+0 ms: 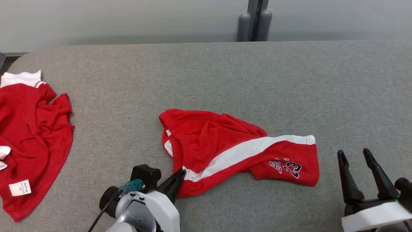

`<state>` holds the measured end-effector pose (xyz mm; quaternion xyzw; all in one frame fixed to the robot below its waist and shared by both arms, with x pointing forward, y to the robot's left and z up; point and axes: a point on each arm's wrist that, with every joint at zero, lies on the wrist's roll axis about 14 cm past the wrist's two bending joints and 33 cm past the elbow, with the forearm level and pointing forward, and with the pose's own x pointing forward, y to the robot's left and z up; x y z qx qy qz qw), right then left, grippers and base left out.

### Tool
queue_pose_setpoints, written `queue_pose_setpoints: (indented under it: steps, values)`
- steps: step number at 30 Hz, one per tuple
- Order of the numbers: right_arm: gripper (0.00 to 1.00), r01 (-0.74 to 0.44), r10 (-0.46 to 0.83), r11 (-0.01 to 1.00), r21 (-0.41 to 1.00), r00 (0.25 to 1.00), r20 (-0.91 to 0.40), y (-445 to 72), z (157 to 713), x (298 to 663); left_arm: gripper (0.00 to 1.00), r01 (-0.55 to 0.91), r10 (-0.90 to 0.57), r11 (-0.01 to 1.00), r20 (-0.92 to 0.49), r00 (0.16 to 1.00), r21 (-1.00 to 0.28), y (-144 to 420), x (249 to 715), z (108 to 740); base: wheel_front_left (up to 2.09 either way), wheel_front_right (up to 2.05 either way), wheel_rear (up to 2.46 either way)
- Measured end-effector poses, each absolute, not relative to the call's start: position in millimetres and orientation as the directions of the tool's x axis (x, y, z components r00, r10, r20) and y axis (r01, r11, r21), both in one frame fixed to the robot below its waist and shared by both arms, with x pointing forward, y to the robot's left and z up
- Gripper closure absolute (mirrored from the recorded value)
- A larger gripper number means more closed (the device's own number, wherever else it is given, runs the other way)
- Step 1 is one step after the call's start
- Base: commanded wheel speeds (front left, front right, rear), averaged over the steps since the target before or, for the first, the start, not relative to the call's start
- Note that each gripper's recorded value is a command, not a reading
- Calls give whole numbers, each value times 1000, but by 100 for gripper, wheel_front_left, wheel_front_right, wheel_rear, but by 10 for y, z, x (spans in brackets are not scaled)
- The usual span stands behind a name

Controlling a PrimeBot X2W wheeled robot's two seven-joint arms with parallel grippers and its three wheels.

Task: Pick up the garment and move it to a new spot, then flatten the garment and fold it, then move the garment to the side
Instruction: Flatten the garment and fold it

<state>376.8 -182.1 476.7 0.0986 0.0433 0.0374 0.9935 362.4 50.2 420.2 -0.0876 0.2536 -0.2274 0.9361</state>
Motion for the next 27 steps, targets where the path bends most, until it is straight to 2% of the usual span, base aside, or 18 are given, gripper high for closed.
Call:
queue_pose_setpoints:
  steps: [15,27]
  values:
    - [0,-124,156,973,193,975,-159,-1734,4399,4249,100,365,-448,892,-416,792,-266,567,3869,4159,0,0,0]
    - [0,-178,247,961,211,895,-372,-1544,3676,4395,100,336,-426,902,-420,801,-272,626,3970,4030,0,0,0]
